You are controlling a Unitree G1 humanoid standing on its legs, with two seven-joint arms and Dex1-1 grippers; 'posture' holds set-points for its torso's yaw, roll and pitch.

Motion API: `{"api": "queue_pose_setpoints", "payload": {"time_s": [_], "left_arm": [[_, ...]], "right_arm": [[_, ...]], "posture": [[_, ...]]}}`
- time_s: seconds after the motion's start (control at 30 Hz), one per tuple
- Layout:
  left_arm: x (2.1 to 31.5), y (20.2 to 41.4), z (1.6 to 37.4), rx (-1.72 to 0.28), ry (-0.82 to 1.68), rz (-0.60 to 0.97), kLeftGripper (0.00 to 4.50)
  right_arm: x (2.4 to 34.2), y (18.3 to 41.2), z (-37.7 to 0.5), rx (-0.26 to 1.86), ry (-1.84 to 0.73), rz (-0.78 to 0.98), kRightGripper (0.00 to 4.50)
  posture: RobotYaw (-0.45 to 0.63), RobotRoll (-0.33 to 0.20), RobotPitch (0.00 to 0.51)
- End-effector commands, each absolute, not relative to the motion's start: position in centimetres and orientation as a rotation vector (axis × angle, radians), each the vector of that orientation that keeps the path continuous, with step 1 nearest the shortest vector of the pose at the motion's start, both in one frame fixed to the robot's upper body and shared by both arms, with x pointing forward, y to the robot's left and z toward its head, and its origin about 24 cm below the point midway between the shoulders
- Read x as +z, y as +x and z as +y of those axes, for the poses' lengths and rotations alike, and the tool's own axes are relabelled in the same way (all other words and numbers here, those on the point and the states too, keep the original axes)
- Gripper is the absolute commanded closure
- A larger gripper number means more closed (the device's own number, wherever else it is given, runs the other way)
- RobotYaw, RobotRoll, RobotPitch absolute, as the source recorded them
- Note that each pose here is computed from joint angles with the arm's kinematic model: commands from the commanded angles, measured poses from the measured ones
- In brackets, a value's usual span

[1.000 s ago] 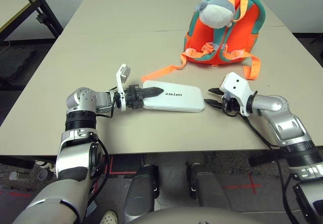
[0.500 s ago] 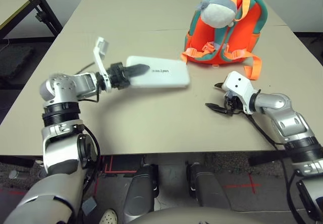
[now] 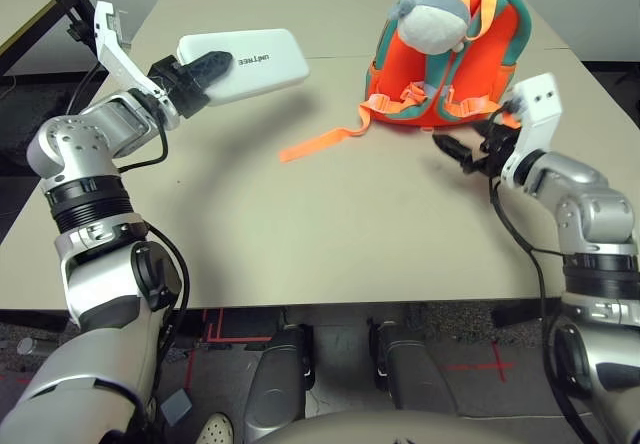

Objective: Put the pencil case into the backpack and zip it.

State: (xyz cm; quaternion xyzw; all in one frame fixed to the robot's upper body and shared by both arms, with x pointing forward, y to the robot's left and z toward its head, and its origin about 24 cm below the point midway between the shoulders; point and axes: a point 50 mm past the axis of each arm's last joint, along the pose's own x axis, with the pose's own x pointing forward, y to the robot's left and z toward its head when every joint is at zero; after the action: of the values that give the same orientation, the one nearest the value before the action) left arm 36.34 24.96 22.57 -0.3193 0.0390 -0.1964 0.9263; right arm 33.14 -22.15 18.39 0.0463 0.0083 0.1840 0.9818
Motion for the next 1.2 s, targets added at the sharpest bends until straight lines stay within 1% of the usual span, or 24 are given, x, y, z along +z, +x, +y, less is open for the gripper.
{"api": "queue_pose_setpoints", "payload": {"time_s": [0.03, 0.27, 0.53, 0.77, 1.07, 1.13, 1.2], "left_arm": [[23.7, 36.8, 24.7, -0.398, -0.640, 0.028, 3.27], [23.4, 37.2, 23.6, -0.406, -0.630, 0.036, 3.27], [23.4, 37.1, 23.5, -0.404, -0.617, 0.041, 3.27], [23.1, 36.8, 23.2, -0.407, -0.613, 0.047, 3.27], [23.0, 36.6, 23.0, -0.403, -0.611, 0.049, 3.27], [23.0, 36.6, 22.9, -0.402, -0.611, 0.049, 3.27], [22.9, 36.6, 22.9, -0.401, -0.611, 0.050, 3.27]], "right_arm": [[19.8, 33.5, -21.7, 0.359, 0.183, -0.075, 0.00], [19.5, 35.3, -20.2, 0.357, 0.198, -0.077, 0.00], [18.2, 37.7, -19.5, 0.326, 0.200, -0.063, 0.00], [17.9, 39.7, -18.6, 0.318, 0.198, -0.071, 0.00], [17.7, 40.8, -16.7, 0.343, 0.192, -0.079, 0.00], [17.6, 40.8, -16.7, 0.338, 0.189, -0.083, 0.38], [17.7, 40.9, -16.8, 0.340, 0.175, -0.087, 0.93]], "posture": [[-0.13, 0.000, 0.145], [-0.13, 0.000, 0.143], [-0.10, 0.000, 0.137], [-0.08, 0.000, 0.136], [-0.06, 0.000, 0.138], [-0.06, 0.000, 0.138], [-0.06, 0.000, 0.138]]}}
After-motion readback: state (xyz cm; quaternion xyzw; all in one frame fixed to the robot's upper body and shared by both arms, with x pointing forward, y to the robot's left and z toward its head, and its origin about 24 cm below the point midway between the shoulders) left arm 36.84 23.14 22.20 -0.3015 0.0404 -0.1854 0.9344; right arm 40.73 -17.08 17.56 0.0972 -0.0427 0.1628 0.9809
